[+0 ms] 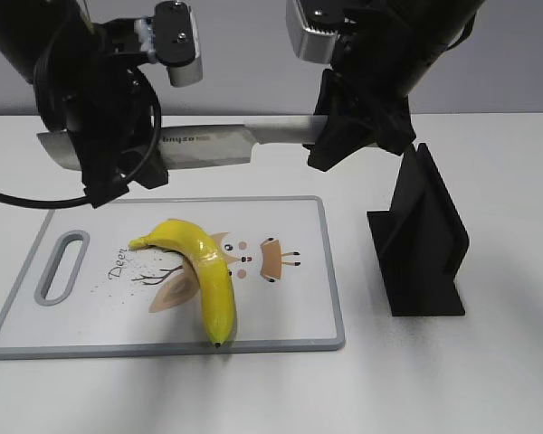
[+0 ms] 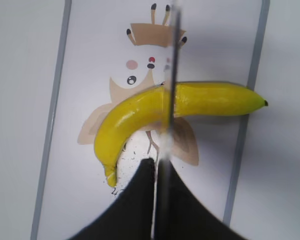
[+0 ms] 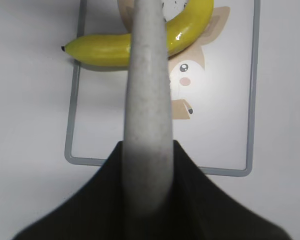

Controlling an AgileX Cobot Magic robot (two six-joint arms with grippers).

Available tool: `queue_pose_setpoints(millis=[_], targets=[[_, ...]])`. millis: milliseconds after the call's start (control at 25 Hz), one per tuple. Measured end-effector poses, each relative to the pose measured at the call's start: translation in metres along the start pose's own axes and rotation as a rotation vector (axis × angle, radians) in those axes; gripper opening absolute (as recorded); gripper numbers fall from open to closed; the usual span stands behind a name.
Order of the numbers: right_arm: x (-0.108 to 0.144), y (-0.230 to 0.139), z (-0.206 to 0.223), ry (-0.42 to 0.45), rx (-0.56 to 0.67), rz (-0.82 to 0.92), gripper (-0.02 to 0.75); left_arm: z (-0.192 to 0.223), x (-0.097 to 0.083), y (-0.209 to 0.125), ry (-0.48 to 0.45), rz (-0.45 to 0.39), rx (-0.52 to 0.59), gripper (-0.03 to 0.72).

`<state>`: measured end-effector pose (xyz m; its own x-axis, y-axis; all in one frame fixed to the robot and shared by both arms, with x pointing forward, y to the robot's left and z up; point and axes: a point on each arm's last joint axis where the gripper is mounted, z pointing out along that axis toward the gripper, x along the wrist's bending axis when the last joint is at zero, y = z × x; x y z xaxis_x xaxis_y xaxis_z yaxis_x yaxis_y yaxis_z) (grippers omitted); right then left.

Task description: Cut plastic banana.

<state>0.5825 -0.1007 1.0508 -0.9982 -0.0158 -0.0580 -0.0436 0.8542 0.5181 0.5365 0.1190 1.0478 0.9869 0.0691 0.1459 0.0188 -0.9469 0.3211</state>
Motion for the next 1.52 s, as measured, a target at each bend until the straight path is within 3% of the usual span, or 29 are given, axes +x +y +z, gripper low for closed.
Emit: queue_pose_setpoints(millis=[80,160,360,400,600,880,960,1080,1240,1400,1520], targets=[[0.000,0.000,0.000,0.003,0.002,0.000,0.191,0.000,-0.001,0.001,-0.009,-0.008,-0.011,0.002],[0.000,-0.001,0.000,0.002,0.007,-0.002,0.191,0.000,-0.001,0.002,-0.016,-0.018,-0.027,0.075],[0.000,-0.001,0.000,0.003,0.014,0.011,0.190,0.000,-0.002,0.005,-0.024,-0.035,-0.054,0.530],[0.000,-0.001,0.000,0.005,0.014,0.011,0.190,0.000,-0.002,0.006,-0.027,-0.040,-0.062,0.583],[0.000,-0.004,0.000,0.002,0.043,0.048,0.190,-0.003,-0.003,0.007,-0.023,-0.044,-0.076,0.617],[-0.003,-0.016,-0.001,-0.051,0.174,0.187,0.190,-0.047,-0.013,0.010,0.089,-0.024,-0.144,0.612],[-0.004,-0.017,-0.002,-0.067,0.187,0.266,0.190,-0.059,-0.014,0.006,0.123,-0.063,-0.150,0.605],[-0.007,-0.014,-0.008,-0.104,0.179,0.440,0.190,-0.073,-0.007,-0.008,0.190,-0.218,-0.131,0.598],[-0.014,-0.002,-0.026,-0.176,0.147,0.627,0.190,-0.085,0.010,-0.045,0.273,-0.567,-0.084,0.594],[-0.019,0.006,-0.041,-0.240,0.125,0.754,0.190,-0.093,0.016,-0.084,0.256,-0.889,-0.010,0.588],[-0.020,0.008,-0.045,-0.260,0.103,0.865,0.190,-0.098,0.014,-0.109,0.222,-1.067,0.058,0.587]])
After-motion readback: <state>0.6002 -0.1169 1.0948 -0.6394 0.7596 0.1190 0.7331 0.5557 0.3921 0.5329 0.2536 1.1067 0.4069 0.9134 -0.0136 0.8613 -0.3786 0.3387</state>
